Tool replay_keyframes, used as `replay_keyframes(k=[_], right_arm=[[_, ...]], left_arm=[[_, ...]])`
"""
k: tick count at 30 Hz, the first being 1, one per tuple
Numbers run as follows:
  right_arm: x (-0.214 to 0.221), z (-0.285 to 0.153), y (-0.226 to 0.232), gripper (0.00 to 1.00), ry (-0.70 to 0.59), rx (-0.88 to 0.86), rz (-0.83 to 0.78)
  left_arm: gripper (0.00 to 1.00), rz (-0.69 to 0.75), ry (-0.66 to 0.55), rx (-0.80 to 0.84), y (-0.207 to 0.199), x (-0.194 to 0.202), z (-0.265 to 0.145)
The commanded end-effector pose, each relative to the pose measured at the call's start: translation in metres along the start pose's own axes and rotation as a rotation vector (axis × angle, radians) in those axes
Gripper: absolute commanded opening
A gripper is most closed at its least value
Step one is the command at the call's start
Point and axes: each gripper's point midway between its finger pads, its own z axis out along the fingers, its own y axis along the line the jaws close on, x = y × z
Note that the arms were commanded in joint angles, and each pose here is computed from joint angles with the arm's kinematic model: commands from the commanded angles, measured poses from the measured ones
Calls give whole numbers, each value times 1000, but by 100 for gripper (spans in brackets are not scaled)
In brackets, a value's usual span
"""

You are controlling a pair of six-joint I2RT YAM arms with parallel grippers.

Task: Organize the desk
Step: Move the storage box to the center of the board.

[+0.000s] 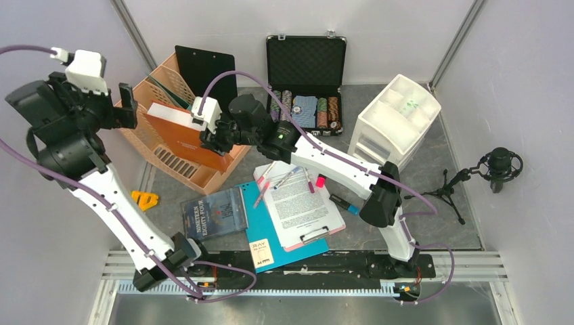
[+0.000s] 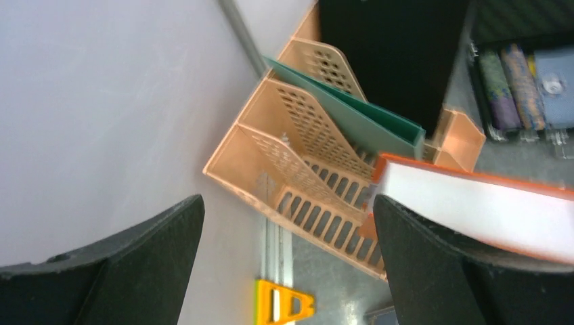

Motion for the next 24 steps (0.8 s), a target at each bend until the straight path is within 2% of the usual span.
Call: replay_keyframes(k=[1,3,6,9,13,18,24], right_arm=[[-39,-11,-3,0,-98,9,-55],[-38,-13,-2,0,-93,3,-57],[-34,-15,1,0,-84,-8,-57],[-30,-17,4,0,-71,-19,-57],[-21,-20,5,0,-49,-21,-61],[-8,-26,0,0,-18,-17,-50],[3,-38,-9,0,-19,-26,-41]], left_arm=[[100,228,27,369,-52,1,-17],[100,359,4,474,-64,-4,-27],[100,460,-22,525,-73,-9,-27],[100,666,5,628,-102,10,-26],[100,678,-51,769,-142,8,-35],[100,682,-58,821,-158,10,-41],[100,771,-92,930,-178,42,-55]])
